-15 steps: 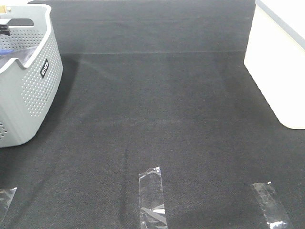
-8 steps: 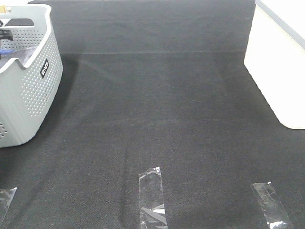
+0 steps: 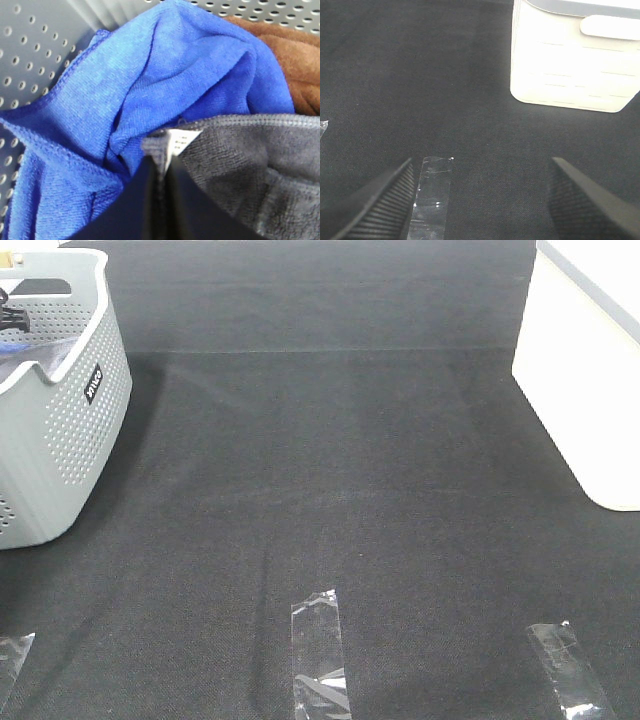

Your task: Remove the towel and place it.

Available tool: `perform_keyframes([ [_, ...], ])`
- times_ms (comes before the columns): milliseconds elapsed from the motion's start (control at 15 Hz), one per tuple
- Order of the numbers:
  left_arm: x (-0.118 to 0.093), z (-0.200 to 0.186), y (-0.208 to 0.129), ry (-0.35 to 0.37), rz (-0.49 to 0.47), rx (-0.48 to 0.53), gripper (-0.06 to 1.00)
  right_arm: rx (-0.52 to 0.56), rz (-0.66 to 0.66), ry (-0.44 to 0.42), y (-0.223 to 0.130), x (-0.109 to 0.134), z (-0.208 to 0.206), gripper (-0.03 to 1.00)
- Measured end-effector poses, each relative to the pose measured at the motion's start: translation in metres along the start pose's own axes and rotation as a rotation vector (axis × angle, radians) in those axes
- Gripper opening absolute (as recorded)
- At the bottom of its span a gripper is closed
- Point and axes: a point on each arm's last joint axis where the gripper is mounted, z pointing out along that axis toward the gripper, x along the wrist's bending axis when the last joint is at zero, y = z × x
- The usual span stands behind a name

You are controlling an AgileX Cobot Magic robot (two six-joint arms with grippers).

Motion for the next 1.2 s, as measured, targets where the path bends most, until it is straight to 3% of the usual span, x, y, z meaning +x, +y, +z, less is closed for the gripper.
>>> perform_keyframes([
  [67,0.000,0.000,0.000,0.000,0.024,0.000,0.00,0.000,0.000,-0.001,0.000,0.000,0.000,0.70],
  [267,0.000,-0.004,0.002,-0.001,0.033,-0.010,0.00,0.000,0.000,-0.001,0.000,0.000,0.000,0.70],
  [467,0.003,-0.031,0.013,-0.007,0.030,-0.082,0.00,0.000,0.000,-0.001,0.000,0.000,0.000,0.70],
  [867,0.005,-0.139,0.038,-0.066,0.104,-0.310,0.00,0.000,0.000,-0.001,0.000,0.000,0.000,0.70],
  [933,0.005,-0.139,0.038,-0.066,0.104,-0.310,0.00,0.000,0.000,-0.001,0.000,0.000,0.000,0.70],
  [1200,-0.030,-0.241,0.037,-0.126,0.308,-0.541,0.00,0.000,0.000,-0.001,0.000,0.000,0.000,0.70],
])
